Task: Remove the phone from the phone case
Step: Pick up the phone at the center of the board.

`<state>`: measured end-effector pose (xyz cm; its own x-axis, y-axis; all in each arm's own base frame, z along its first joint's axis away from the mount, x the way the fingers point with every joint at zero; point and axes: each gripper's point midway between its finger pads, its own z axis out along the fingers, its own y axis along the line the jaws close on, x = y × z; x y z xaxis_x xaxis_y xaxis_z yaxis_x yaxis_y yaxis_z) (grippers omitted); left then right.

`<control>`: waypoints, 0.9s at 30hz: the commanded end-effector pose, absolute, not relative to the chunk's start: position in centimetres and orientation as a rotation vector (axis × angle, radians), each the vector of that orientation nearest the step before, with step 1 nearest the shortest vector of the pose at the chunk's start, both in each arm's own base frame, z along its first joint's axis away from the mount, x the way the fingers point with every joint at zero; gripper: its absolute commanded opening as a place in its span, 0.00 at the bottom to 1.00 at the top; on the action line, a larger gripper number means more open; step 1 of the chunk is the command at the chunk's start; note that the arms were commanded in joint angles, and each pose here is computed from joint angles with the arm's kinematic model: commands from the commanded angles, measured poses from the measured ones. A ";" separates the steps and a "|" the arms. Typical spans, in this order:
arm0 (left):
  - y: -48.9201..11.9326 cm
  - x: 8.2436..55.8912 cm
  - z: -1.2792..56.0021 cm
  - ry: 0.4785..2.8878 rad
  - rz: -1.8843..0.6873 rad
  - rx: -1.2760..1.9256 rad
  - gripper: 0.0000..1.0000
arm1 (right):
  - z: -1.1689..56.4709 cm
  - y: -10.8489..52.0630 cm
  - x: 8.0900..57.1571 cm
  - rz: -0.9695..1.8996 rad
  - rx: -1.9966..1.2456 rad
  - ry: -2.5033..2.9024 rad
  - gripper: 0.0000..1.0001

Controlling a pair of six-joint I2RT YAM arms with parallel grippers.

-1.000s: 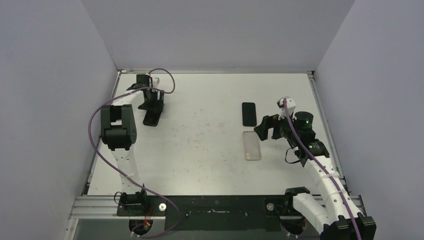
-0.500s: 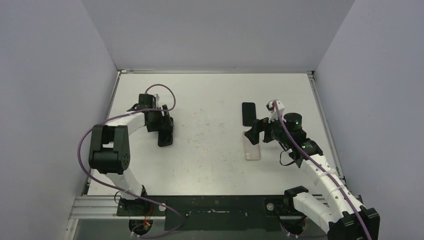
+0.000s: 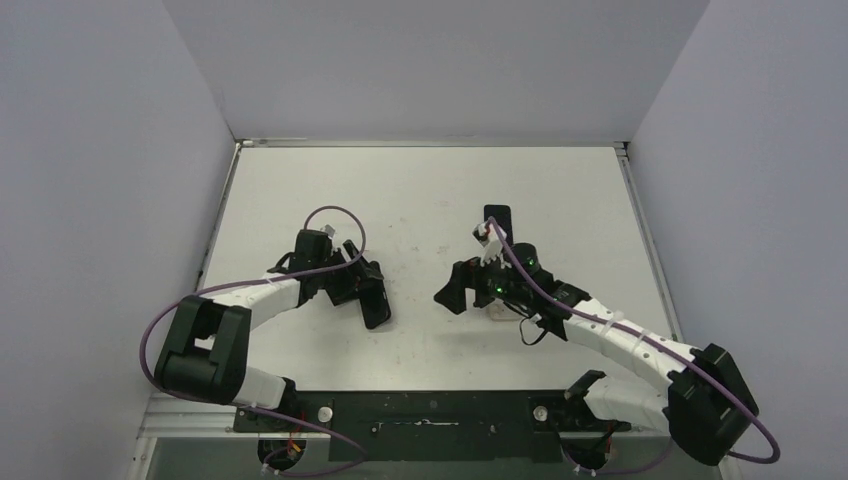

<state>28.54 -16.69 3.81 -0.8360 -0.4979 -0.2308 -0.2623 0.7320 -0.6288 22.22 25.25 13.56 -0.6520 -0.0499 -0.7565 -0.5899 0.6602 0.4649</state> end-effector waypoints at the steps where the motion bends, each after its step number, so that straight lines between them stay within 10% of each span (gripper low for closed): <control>1: -17.7 28.0 4.6 2.482 -0.976 -0.747 0.20 | 15.6 29.5 22.9 1.033 -0.437 2.051 1.00; 19: -19.1 26.9 5.9 2.399 -1.146 -0.765 0.19 | 10.2 41.2 23.3 1.146 -0.529 2.178 0.91; 27: -19.4 26.9 6.6 2.368 -1.177 -0.739 0.19 | 8.7 42.7 22.9 1.181 -0.536 2.218 0.61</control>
<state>26.17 -18.46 4.37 -0.7775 -0.6236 -0.0806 -0.3574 0.5438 -0.7593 22.02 40.76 6.35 -0.7825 -0.1342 -0.6080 -0.5592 0.5809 0.5915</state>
